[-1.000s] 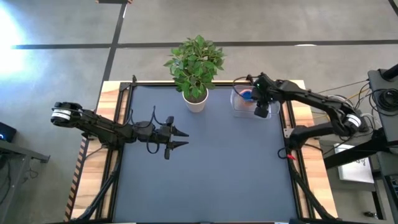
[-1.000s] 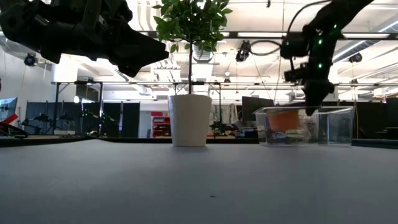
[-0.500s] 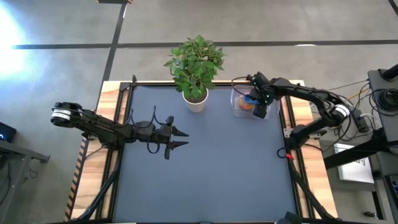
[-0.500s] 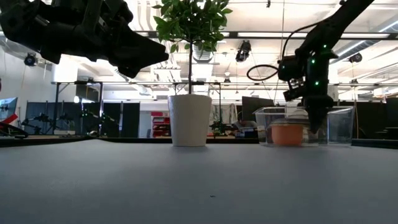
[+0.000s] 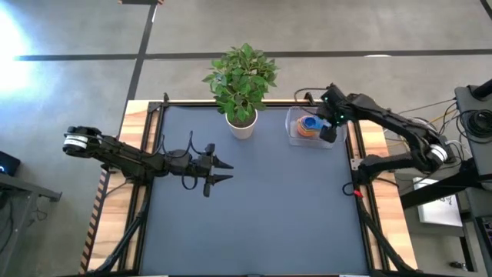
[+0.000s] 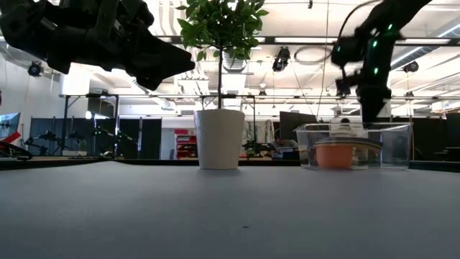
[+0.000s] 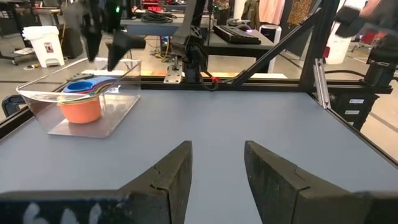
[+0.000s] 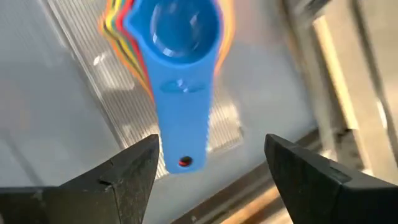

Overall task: Nest measuring cups in basket
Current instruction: Return to Home Position

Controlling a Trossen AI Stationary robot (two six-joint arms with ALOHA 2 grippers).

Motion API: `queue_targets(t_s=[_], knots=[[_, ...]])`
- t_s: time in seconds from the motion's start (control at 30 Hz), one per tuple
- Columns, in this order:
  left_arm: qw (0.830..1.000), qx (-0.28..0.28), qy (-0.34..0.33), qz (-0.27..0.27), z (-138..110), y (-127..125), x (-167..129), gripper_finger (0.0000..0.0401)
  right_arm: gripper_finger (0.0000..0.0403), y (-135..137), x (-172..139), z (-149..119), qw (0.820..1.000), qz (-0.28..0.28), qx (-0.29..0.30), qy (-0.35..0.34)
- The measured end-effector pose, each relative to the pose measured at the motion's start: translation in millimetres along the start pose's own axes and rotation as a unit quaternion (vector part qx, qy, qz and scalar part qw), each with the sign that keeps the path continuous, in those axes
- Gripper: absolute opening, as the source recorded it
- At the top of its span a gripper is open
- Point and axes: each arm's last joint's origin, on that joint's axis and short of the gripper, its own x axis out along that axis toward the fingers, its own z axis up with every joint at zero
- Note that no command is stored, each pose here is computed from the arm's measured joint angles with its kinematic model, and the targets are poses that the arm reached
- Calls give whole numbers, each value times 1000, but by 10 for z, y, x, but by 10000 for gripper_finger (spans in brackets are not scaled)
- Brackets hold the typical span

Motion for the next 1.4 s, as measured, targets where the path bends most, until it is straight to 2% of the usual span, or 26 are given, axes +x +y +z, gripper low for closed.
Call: queue_targets(t_s=[0.13,0.2,0.27,0.33,0.4,0.43,0.6,0.73,0.77,0.87,1.03,1.13,1.23,1.3,1.4], knots=[[1000,-2,0,3,0,14,0,129,280,1,-324,-10,997,-8,28,-71],[1000,-21,0,6,1,29,1,130,274,13,-472,27,984,34,61,-162],[999,-48,-2,16,6,83,3,130,261,37,-622,96,949,112,77,-285],[997,-72,-3,33,45,156,16,130,242,102,-768,131,904,187,51,-382],[995,-86,4,47,109,219,13,129,218,184,-902,150,867,204,26,-454],[995,-89,14,53,143,241,4,129,204,234,-944,139,857,199,18,-476],[992,-94,59,64,415,252,-185,129,113,502,-1067,-58,839,159,-6,-520],[993,-94,40,67,646,225,-461,126,33,704,-1083,-286,819,165,-30,-549],[993,-93,23,73,697,223,-533,124,20,738,-1105,-383,807,160,-36,-568],[991,-92,-16,91,717,224,-731,113,13,806,-1068,-641,777,145,-34,-611],[991,-81,-35,99,576,219,-932,79,9,894,-823,-835,764,145,-36,-628],[992,-71,-30,100,478,216,-1014,47,9,914,-733,-918,758,145,-34,-635],[992,-68,-30,101,377,215,-1079,11,9,922,-685,-998,746,141,-34,-650],[992,-69,-41,101,342,214,-1123,6,9,934,-628,-1052,744,140,-34,-653],[991,-69,-53,104,261,214,-1181,7,9,939,-598,-1125,720,136,-33,-680]])
